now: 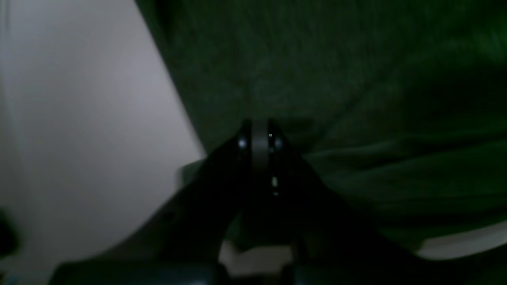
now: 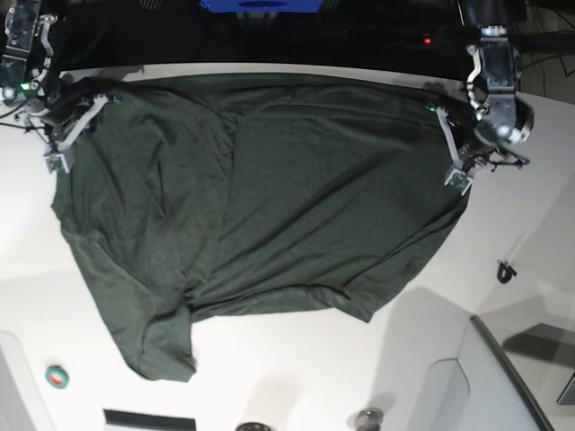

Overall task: Layout the t-shirt on the table in an organized manner, then fold the t-shirt properly
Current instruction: 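Release the shirt with the left gripper and regrasp the edge lower, then pull the held shirt edges apart with both grippers to smooth it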

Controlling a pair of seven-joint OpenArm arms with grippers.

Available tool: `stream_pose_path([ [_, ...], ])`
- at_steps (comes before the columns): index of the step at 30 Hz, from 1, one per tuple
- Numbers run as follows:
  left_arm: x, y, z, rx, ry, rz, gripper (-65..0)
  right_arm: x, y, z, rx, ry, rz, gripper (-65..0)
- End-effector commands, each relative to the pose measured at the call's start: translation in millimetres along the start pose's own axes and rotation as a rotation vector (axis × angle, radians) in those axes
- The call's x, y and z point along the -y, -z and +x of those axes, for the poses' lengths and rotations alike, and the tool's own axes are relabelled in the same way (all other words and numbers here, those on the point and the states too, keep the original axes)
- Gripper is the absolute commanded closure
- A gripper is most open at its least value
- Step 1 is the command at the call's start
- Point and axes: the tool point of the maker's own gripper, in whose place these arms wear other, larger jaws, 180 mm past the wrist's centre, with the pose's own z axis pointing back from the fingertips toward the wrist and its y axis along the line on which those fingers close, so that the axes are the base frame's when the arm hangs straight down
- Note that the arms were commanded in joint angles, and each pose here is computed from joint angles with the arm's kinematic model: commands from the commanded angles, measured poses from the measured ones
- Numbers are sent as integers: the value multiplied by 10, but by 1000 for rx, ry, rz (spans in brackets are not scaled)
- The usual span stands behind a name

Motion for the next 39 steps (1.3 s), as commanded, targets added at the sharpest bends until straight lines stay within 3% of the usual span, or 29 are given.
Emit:
stream_pose_path([
  [1,-177,-56,2,24,-13,46,0,54,-37,85,31,-2,-11,-69],
  [7,-264,-83,-129,28,-62,67,0,160,47,9,-8,5,-19,-69],
  [14,-62,-41,-524,-59,-69,19,0,343,196,-253,-57,40,-27,-69],
  [17,27,-84,-696,-87,-63,3,0,511,114,-223,-28,88,-66,-68],
  [20,52,-135,-745,-91,-55,3,0,542,5,-141,7,69,-84,-68],
  [24,-67,-256,-635,-58,-37,47,0,547,-143,70,56,25,-106,-68],
  [32,-357,-345,-351,17,-73,130,0,582,-110,422,101,29,-108,-68],
  [39,-329,-125,-266,18,-127,94,0,718,148,285,22,86,-90,-68],
])
